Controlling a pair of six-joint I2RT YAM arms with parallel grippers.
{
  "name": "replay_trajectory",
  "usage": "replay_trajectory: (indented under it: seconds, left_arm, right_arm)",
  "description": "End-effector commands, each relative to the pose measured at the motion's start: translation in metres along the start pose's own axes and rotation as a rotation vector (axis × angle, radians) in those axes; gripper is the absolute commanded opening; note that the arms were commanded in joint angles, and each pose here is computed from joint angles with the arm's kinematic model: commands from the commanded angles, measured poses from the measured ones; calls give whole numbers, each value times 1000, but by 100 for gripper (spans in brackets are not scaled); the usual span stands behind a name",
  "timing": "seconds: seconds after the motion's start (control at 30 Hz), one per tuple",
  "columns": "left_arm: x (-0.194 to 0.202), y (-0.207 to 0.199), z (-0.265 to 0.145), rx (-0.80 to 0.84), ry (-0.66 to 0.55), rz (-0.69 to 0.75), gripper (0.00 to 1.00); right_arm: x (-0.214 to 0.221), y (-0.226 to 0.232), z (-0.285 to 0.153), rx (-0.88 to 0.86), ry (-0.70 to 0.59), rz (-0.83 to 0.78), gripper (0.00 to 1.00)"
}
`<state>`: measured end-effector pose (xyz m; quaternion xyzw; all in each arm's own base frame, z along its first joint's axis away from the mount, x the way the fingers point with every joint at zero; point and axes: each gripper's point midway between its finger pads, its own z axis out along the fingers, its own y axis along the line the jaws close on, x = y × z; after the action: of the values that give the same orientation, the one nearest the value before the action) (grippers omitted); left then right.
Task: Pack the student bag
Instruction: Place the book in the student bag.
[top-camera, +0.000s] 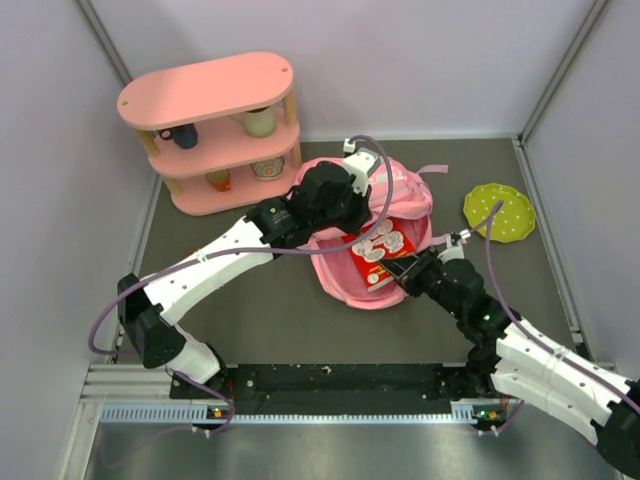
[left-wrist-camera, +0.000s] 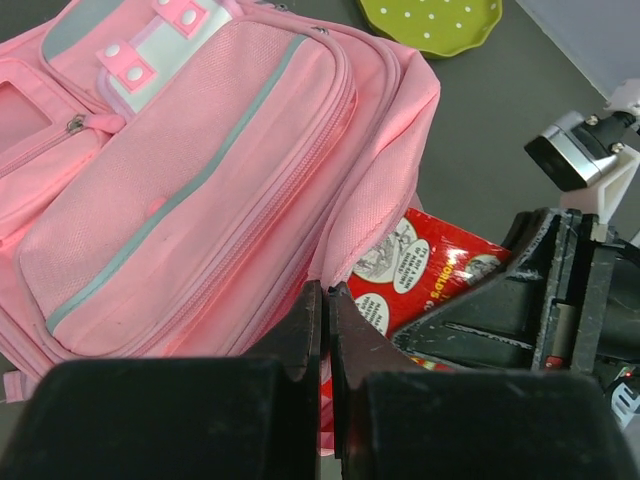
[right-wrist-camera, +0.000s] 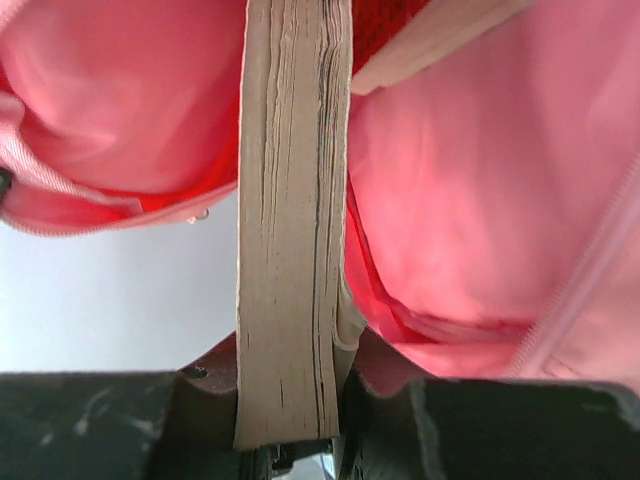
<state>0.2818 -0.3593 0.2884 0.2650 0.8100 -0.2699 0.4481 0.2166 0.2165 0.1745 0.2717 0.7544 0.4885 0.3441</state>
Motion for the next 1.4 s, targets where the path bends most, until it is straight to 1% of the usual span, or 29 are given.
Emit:
replay_trajectory:
  seconds: [0.0, 0.03, 0.13, 0.17, 0.2, 0.23, 0.27, 0.33, 0.4, 0.43, 0.5, 0.53, 0.6, 0.63, 0.67, 0.7, 0.73, 0.83, 0.9, 1.0, 1.03, 1.07, 1.1, 1.17, 1.2, 1.23, 1.27, 1.3, 1.37]
  left_arm:
    - [-77, -37, -44, 128, -262, -30, 0]
    - [-76, -39, -46, 131, -261, -32, 0]
    - [-80, -43, -53, 144, -276, -38, 0]
    - [-80, -47, -57, 166, -272, -40, 0]
    - [-83, -53, -65, 196, -276, -43, 0]
    - [-85, -54, -70, 206, -282, -50, 0]
    - [-86, -54, -73, 209, -289, -53, 0]
    - [-86, -49, -78, 187, -306, -43, 0]
    - [-84, -48, -81, 180, -304, -42, 0]
    - [-83, -46, -82, 174, -303, -44, 0]
    - [-80, -44, -83, 168, -300, -44, 0]
    - [-77, -43, -83, 165, -296, -44, 0]
    - [-75, -37, -82, 132, -297, -48, 0]
    - [-74, -36, -83, 129, -298, -48, 0]
    - [-73, -36, -82, 129, -296, -50, 0]
    - [-71, -35, -81, 130, -293, -49, 0]
    - [-69, -35, -80, 129, -290, -51, 0]
    - [-67, -35, -77, 130, -285, -53, 0]
    - [-66, -36, -75, 136, -280, -52, 0]
    - [-67, -37, -75, 141, -285, -53, 0]
    - [-67, -38, -74, 142, -285, -53, 0]
    - [-68, -37, -74, 142, -288, -54, 0]
    - [-68, -38, -74, 145, -287, -55, 0]
    - [-67, -39, -74, 150, -285, -57, 0]
    - [-67, -39, -73, 150, -284, -60, 0]
    - [-65, -44, -73, 179, -275, -58, 0]
    - [-64, -45, -72, 184, -272, -62, 0]
    - [-62, -46, -71, 191, -268, -68, 0]
    - [-60, -49, -71, 206, -263, -72, 0]
  right_arm:
    - [-33, 72, 4, -229, -131, 13, 0]
    - [-34, 65, 13, -194, -137, 5, 0]
    - [-46, 64, 29, -170, -191, 24, 0]
    - [-56, 67, 33, -178, -243, 34, 0]
    - [-60, 64, 38, -162, -267, 39, 0]
    - [-63, 65, 44, -150, -275, 85, 0]
    - [-65, 58, 57, -129, -288, 92, 0]
    - [-68, 65, 71, -142, -299, 78, 0]
    - [-58, 52, 96, -87, -260, 63, 0]
    - [-59, 60, 102, -102, -256, 42, 4]
    - [-53, 51, 112, -79, -232, 44, 11]
    - [-51, 47, 111, -76, -226, 52, 22]
    - [-49, 44, 105, -79, -224, 22, 36]
    - [-46, 25, 102, -20, -214, 18, 48]
    - [-46, 16, 98, 7, -218, 12, 53]
    - [-48, 21, 89, -10, -227, 6, 57]
    - [-45, 6, 84, 28, -216, -12, 63]
    - [-39, -4, 69, 53, -187, -28, 64]
    - [-37, -14, 62, 80, -180, -27, 63]
    - [-38, -21, 54, 74, -198, -9, 50]
    - [-37, -24, 54, 81, -199, -4, 32]
    - [-40, -27, 53, 97, -217, -6, 23]
    - [-42, -27, 55, 100, -222, -8, 15]
    - [-42, -25, 61, 107, -219, -13, 8]
    - [-43, -18, 64, 86, -220, -8, 2]
    - [-41, -8, 68, 55, -206, 0, 0]
    - [-38, -9, 74, 54, -195, 3, 0]
    - [-41, 3, 78, 10, -203, 44, 0]
    - [-41, 3, 88, 9, -216, 87, 0]
